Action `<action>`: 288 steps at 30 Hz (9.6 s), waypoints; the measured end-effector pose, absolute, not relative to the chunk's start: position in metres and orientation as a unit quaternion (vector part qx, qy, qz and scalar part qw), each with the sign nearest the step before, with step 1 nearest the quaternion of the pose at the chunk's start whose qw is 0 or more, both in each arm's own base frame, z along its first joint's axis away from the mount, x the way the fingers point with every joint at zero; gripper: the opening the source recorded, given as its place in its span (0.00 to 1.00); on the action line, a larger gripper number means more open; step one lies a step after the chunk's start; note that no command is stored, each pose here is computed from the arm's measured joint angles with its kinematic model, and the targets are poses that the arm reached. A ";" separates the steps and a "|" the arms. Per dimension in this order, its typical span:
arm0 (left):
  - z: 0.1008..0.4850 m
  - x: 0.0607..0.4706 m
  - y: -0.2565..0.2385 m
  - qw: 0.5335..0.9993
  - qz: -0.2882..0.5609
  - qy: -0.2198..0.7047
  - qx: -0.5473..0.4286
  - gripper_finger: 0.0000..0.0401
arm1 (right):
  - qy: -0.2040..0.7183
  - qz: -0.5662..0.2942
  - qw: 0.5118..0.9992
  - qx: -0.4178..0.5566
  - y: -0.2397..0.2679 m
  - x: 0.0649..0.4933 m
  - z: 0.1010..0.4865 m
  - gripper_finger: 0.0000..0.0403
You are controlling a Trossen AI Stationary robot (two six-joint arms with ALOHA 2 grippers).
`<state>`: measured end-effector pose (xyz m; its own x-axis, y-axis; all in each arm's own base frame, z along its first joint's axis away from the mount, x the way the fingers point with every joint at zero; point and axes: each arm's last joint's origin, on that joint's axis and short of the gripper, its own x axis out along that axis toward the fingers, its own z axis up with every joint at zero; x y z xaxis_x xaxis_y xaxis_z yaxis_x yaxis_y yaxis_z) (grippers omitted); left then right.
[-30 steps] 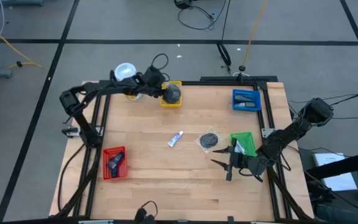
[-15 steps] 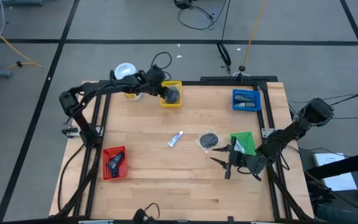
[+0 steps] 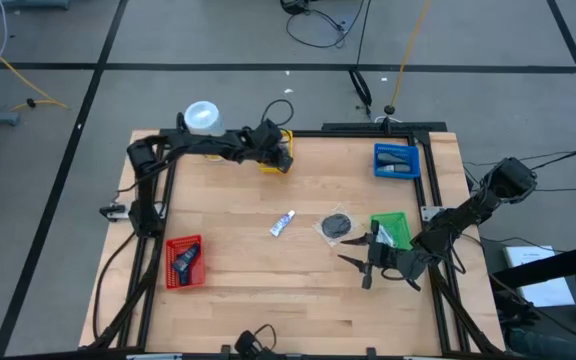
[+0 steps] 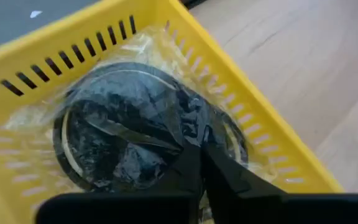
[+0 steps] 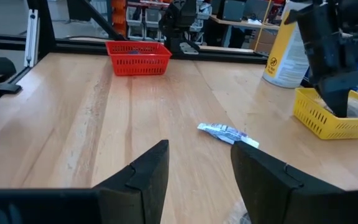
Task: Pick & Place Travel size toiletries
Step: Put the hairbrush into the yellow bin, then put the toothpaste into the green bin, then put the hairbrush into the yellow bin
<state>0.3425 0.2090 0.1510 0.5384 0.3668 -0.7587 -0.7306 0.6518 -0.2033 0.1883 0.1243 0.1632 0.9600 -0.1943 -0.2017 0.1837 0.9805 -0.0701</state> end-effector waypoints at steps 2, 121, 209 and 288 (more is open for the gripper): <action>0.148 0.342 0.211 0.836 0.330 0.353 -0.261 0.01 | 0.105 -0.096 0.989 -0.028 0.124 0.188 0.163 0.41; 0.141 0.363 -0.075 0.973 -0.095 0.182 -0.105 0.08 | 0.139 0.043 0.864 -0.482 0.128 0.277 0.113 0.46; 0.183 0.330 -0.083 0.967 0.039 0.247 -0.047 0.64 | 0.542 -0.244 0.793 0.134 0.072 0.115 0.179 0.47; 0.134 0.363 -0.051 0.969 0.117 0.194 -0.103 0.64 | 0.318 -0.043 0.947 0.004 -0.012 0.249 0.095 0.08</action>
